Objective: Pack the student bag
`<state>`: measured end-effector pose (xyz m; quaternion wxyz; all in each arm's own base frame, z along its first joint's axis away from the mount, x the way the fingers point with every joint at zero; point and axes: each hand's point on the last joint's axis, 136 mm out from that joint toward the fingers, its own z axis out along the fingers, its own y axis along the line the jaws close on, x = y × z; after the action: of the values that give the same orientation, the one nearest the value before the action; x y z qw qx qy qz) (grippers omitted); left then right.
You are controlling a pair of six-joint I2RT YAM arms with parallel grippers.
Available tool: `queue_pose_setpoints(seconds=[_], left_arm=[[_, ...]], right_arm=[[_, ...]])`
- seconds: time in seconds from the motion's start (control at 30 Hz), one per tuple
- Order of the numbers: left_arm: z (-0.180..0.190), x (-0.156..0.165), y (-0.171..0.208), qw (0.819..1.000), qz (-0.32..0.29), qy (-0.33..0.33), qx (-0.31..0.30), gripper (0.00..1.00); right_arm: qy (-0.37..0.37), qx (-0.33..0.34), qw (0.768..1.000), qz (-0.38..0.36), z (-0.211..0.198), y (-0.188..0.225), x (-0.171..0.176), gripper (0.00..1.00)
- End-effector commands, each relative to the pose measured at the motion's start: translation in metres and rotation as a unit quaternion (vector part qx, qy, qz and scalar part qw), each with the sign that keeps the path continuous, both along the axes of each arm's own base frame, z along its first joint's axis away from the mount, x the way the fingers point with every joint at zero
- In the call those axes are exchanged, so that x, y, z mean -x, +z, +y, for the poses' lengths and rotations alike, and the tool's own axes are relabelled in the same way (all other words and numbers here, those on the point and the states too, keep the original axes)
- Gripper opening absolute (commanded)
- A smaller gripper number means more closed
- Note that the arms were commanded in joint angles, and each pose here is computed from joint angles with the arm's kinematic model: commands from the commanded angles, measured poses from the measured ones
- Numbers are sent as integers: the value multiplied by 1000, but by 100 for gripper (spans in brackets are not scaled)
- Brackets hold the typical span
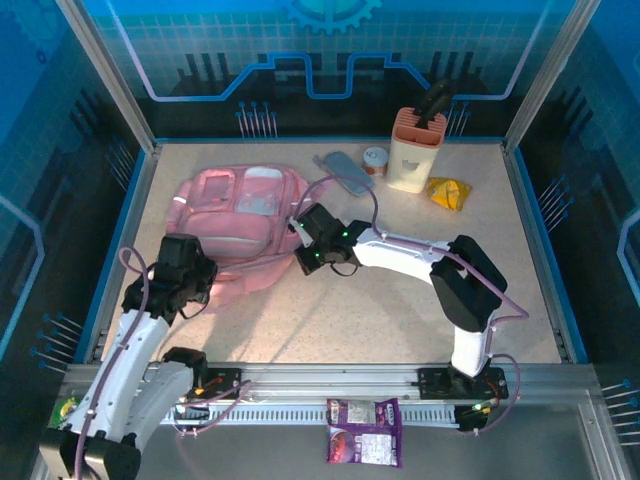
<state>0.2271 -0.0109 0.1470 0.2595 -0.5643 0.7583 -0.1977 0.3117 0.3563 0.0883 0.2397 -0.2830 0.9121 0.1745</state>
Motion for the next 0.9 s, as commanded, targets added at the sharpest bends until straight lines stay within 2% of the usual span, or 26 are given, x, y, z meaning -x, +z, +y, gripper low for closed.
queue_pose_setpoints(seconds=[0.0, 0.2, 0.37, 0.5, 0.63, 0.77, 0.83, 0.87], left_arm=[[36, -3, 28, 997, -27, 26, -65, 0], [72, -9, 29, 996, -13, 55, -64, 0], [93, -3, 22, 994, -1, 88, -59, 0], [102, 3, 16, 993, 15, 101, -60, 0], [103, 4, 9, 993, 22, 100, -58, 0], [102, 4, 4, 994, 29, 95, -56, 0], [99, 1, 5, 995, 19, 86, -51, 0], [97, -1, 6, 996, 12, 82, -45, 5]], right_arm=[[-66, 84, 994, 23, -54, -27, -12, 0], [-78, 59, 994, 38, -42, -34, 6, 0], [-146, 54, 988, -5, -52, -29, -52, 0], [-166, 78, 982, -42, -57, -22, -89, 0], [-156, 82, 983, -51, -54, -20, -98, 0], [-142, 58, 987, -37, -49, -12, -87, 0], [-114, 38, 993, -21, -40, -9, -71, 17], [-101, 30, 994, -13, -36, -7, -63, 23]])
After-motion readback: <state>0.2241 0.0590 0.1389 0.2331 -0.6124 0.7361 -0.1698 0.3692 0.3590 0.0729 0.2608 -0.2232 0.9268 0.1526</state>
